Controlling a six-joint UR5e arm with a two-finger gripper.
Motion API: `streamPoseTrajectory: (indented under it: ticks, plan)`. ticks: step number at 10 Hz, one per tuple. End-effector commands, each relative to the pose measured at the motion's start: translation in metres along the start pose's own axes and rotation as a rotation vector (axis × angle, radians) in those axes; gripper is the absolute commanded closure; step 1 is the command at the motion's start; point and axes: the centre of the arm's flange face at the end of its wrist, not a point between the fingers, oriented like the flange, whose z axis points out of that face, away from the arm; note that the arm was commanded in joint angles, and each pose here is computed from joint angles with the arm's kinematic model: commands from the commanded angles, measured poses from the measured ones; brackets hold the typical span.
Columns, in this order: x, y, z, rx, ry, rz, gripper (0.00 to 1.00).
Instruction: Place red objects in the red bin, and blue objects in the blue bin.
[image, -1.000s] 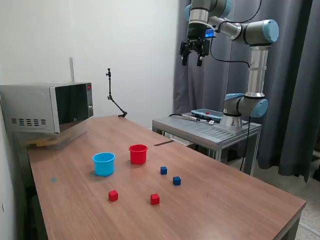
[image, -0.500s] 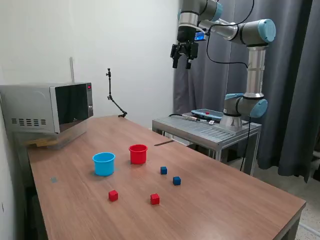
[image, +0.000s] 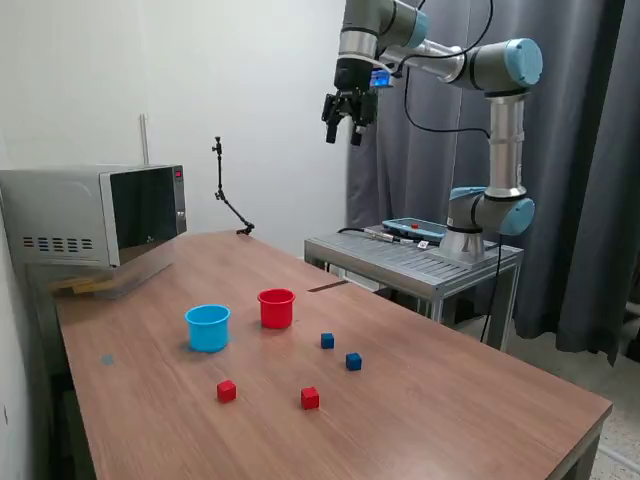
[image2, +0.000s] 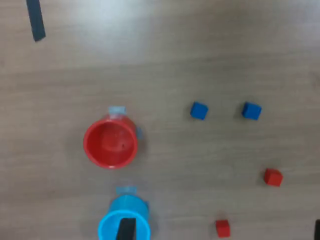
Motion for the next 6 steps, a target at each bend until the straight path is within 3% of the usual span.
streamPoseTrajectory:
  ticks: [1, 6]
  plan:
    - [0.001, 0.017, 0.001, -0.018, 0.0, -0.001, 0.0]
    - [0.009, 0.043, 0.028, 0.007, 0.003, -0.008, 0.0]
